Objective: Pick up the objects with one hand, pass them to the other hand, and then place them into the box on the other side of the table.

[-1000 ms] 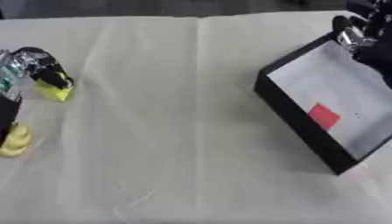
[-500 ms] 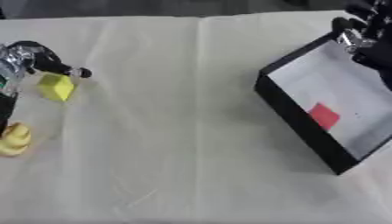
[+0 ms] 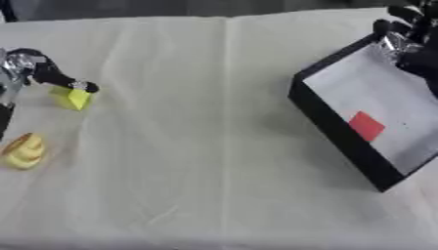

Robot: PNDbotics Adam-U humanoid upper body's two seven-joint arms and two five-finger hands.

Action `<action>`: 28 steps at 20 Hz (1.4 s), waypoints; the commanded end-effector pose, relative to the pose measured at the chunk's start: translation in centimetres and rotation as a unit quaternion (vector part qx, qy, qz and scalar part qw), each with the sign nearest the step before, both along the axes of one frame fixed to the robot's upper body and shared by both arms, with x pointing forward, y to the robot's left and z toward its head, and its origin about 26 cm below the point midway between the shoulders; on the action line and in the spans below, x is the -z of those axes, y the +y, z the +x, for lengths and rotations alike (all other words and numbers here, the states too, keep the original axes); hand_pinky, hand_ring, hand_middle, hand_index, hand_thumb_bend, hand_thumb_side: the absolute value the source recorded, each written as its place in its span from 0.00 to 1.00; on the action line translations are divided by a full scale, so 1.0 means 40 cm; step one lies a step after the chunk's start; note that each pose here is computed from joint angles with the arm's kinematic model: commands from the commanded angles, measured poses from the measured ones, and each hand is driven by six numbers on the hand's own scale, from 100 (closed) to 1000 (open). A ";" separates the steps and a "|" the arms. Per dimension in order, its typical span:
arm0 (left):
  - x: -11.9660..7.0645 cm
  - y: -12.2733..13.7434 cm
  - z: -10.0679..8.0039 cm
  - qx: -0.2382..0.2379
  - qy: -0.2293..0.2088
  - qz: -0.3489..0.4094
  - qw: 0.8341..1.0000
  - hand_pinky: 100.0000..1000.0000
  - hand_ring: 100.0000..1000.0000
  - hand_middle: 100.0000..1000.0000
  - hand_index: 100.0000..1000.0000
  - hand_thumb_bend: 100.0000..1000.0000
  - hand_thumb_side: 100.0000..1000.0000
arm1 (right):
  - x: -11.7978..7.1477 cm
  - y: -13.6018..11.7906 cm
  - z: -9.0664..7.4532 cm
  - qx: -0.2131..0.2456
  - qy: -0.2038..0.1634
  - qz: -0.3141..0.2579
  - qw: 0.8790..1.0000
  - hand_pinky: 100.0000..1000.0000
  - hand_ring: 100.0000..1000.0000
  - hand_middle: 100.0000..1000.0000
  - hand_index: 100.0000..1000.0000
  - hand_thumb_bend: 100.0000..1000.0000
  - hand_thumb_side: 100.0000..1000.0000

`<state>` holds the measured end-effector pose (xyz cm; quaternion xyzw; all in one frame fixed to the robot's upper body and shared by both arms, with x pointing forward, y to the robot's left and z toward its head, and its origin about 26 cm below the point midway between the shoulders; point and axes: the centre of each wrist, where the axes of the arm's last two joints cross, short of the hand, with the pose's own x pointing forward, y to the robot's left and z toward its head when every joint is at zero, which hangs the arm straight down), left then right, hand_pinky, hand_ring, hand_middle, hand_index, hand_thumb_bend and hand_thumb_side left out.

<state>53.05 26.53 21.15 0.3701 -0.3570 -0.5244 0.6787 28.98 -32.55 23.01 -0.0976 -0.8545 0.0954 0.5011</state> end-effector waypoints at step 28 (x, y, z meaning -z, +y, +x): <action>-0.022 0.018 0.000 -0.042 -0.019 -0.027 0.999 0.81 0.79 0.64 0.50 0.18 0.00 | -0.028 -0.007 -0.010 0.010 -0.015 -0.009 1.000 1.00 0.96 0.96 1.00 0.13 0.08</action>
